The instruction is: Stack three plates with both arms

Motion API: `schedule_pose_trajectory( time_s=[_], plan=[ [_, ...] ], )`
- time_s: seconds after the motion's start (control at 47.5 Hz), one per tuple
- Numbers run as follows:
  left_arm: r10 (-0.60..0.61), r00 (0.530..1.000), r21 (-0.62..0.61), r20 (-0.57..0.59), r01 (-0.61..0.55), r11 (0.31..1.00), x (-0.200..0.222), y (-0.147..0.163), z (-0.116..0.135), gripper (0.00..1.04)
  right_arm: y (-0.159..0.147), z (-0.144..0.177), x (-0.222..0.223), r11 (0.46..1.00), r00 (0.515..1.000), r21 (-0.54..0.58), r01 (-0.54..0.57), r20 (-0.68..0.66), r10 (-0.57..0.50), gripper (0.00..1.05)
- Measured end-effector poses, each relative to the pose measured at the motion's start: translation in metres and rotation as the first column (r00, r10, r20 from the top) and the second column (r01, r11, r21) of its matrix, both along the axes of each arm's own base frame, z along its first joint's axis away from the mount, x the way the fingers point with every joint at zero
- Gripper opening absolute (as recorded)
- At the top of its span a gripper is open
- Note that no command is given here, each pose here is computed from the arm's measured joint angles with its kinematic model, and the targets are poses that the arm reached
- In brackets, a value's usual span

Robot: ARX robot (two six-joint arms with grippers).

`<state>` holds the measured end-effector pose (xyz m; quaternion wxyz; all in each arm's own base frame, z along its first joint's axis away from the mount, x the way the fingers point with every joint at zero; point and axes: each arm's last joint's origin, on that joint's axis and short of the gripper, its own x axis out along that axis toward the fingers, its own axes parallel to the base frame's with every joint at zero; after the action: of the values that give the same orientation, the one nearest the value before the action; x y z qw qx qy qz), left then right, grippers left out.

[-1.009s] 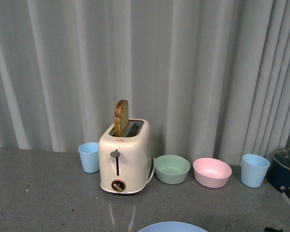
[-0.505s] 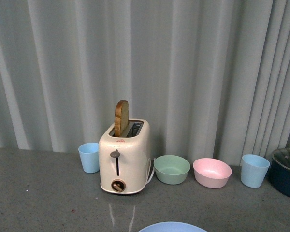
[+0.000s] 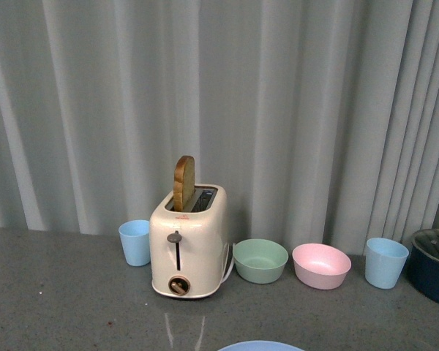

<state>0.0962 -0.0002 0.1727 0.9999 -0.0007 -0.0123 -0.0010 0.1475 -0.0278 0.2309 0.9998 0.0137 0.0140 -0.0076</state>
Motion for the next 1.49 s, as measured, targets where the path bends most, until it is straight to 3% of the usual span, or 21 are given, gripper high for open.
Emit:
schedule_pose_trajectory(
  time_s=[0.168, 0.294, 0.336, 1.009, 1.493],
  plan=[
    [0.0, 1.0, 0.0, 0.0, 0.0, 1.0, 0.0, 0.0, 0.0, 0.98, 0.01, -0.01, -0.013, 1.0, 0.999, -0.022, -0.007, 0.037, 0.008, 0.36],
    [0.0, 1.0, 0.0, 0.0, 0.0, 1.0, 0.0, 0.0, 0.0, 0.98, 0.015, -0.028, -0.019, 1.0, 1.0, -0.022, -0.01, 0.016, 0.01, 0.08],
    [0.0, 1.0, 0.0, 0.0, 0.0, 1.0, 0.0, 0.0, 0.0, 0.98, 0.016, -0.03, -0.02, 1.0, 1.0, -0.024, -0.004, 0.018, 0.005, 0.02],
    [0.0, 1.0, 0.0, 0.0, 0.0, 1.0, 0.0, 0.0, 0.0, 0.98, 0.027, -0.063, -0.038, 1.0, 0.999, -0.028, -0.012, 0.032, 0.013, 0.03],
    [0.0, 1.0, 0.0, 0.0, 0.0, 1.0, 0.0, 0.0, 0.0, 0.98, 0.028, -0.066, -0.05, 1.0, 0.999, -0.027, -0.012, 0.029, 0.013, 0.03]
  ],
)
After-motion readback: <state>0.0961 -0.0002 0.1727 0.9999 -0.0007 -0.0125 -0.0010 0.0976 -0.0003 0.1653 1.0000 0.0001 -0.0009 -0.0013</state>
